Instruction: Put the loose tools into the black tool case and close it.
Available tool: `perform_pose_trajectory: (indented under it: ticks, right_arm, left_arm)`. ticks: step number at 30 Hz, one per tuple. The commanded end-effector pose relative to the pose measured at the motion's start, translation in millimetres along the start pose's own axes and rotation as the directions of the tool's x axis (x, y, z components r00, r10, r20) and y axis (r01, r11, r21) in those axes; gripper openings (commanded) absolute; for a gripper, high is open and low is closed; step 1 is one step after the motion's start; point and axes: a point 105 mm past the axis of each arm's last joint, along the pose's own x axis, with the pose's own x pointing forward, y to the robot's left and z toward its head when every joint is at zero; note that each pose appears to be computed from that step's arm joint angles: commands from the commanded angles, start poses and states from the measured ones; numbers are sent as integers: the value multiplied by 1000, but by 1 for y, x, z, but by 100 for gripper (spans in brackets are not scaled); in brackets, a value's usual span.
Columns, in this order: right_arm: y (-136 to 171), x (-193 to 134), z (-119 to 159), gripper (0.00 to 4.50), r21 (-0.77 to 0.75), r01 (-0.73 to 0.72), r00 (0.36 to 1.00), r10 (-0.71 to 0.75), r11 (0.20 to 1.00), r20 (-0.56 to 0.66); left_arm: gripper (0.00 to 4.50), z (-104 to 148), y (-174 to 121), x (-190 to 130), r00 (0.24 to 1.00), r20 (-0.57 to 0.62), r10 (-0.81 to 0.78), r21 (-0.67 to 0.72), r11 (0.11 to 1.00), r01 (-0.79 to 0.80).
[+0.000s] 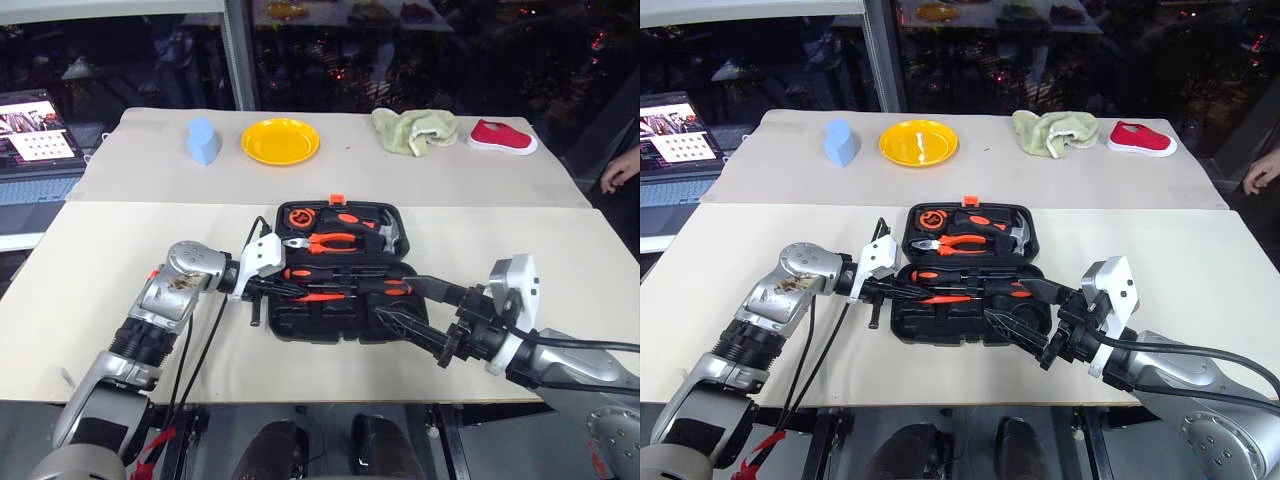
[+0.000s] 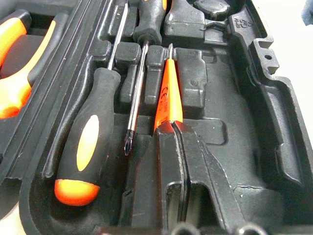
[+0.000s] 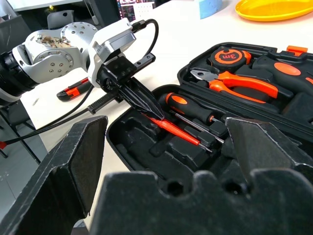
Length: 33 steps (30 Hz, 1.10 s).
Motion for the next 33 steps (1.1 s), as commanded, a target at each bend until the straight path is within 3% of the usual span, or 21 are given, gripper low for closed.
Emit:
perform_pose_trajectory:
  ticks: [1, 8, 11, 15, 22, 28, 33]
  right_arm:
    - [6, -1, 11, 450, -48, -20, 999, 22, 999, 40]
    - [7, -1, 9, 450, -48, -23, 999, 24, 999, 34]
    - [7, -1, 8, 450, -48, -26, 999, 27, 999, 29]
    - [8, 0, 7, 450, -48, -31, 999, 32, 998, 24]
    - [8, 0, 7, 450, -50, -35, 999, 36, 998, 25]
    - [7, -1, 6, 450, -48, -30, 999, 31, 998, 19]
    - [8, 0, 5, 450, -47, -28, 999, 29, 998, 21]
  left_arm:
    - [2, -39, -7, 10, 992, -127, -19, -102, 995, 6]
    - [2, -28, -2, 9, 997, -73, -3, -93, 996, -4]
    - [2, -1, 6, -1, 998, 67, 15, -135, 991, -6]
    - [2, 19, 15, -8, 985, 167, 45, -192, 981, -12]
    - [2, 19, 29, 0, 983, 144, 115, -173, 981, -89]
    - [2, 32, 20, -2, 976, 214, 46, -179, 984, -7]
    - [2, 26, 24, 0, 984, 166, 71, -169, 985, -42]
